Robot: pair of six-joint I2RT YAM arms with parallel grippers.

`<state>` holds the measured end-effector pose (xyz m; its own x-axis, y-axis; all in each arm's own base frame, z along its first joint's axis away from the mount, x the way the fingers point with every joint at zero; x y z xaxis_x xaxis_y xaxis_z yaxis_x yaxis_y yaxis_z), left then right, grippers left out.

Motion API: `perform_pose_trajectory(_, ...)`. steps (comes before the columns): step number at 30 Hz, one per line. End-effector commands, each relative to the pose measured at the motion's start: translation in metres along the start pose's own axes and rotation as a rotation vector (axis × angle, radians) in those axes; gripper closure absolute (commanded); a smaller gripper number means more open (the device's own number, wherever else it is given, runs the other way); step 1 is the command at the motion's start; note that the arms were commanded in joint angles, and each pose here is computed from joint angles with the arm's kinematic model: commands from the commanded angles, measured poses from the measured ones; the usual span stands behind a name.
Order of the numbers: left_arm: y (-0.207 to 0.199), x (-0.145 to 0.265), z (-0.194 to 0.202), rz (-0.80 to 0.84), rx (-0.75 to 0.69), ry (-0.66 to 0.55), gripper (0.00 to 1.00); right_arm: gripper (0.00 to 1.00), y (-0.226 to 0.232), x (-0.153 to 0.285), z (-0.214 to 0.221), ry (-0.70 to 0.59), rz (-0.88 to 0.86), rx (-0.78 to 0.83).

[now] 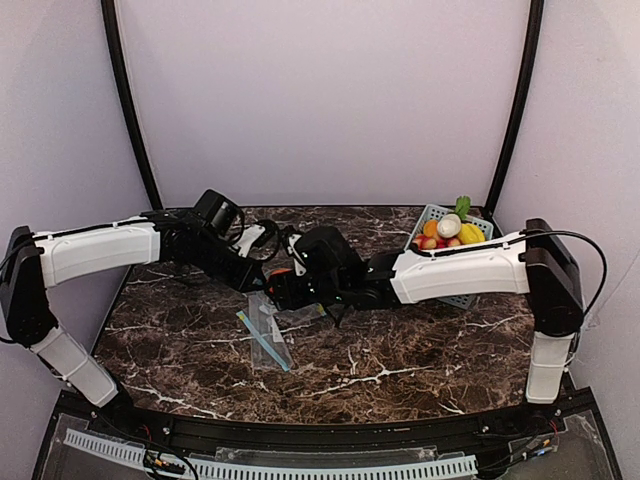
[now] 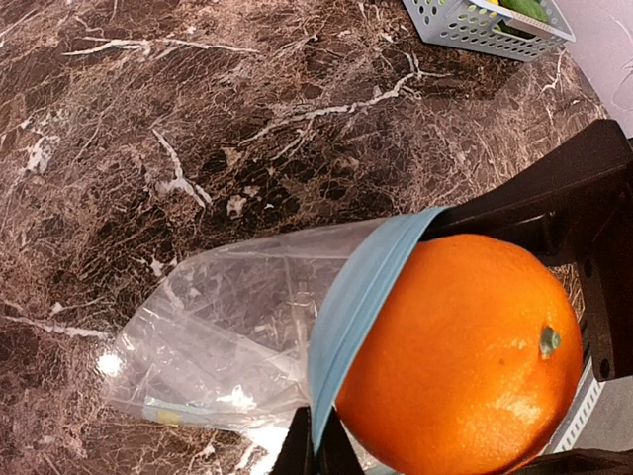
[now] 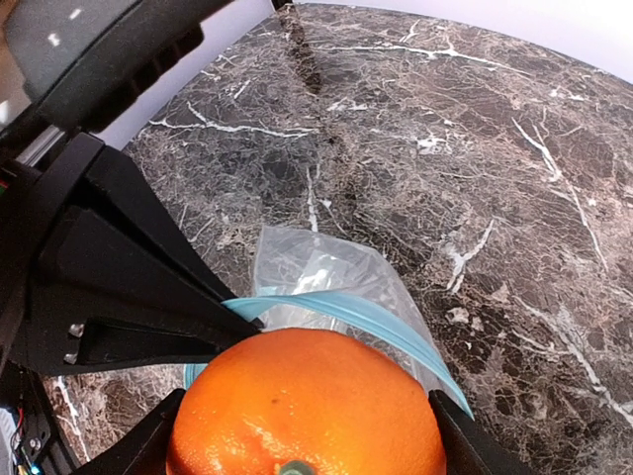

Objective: Place the food in the zip-top bag and seal the zipper
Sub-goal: Place the fake fruit in the zipper food storage bag.

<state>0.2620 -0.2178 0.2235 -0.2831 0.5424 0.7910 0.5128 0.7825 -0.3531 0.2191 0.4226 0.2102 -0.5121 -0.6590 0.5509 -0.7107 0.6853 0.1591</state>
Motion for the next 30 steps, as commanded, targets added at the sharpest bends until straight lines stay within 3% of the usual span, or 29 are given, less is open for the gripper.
perform_pose_trajectory(1, -0.001, -0.002, 0.003, 0.020, -0.002, 0.014, 0.99, 0.52, -0.003, -0.011, 0.009, 0.022, 0.072, -0.001)
perform_pose_trajectory(16, -0.002, 0.009, 0.000, 0.047, 0.003, -0.034, 0.99, 0.46, -0.013, -0.027, 0.028, 0.122, 0.170, 0.005)
perform_pose_trajectory(25, 0.000, 0.004, 0.000, 0.072, 0.021, -0.009, 0.99, 0.16, -0.012, -0.018, 0.019, 0.112, 0.172, 0.023)
perform_pose_trajectory(30, 0.001, 0.003, 0.000, 0.070, 0.023, -0.009, 0.99, 0.06, -0.011, -0.007, 0.009, 0.091, 0.159, 0.035)
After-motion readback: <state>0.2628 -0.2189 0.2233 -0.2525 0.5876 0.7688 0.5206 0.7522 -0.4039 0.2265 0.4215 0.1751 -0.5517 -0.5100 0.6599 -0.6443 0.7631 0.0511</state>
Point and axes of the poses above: each gripper's point midway between its finger pads, its own x axis back along the fingers, its own y axis along the line the jaws close on, z = x × y, the point moved 10 cm from there along x, back along the fingers, and after that the axes turned 9 degrees about x, right-handed, at the moved point
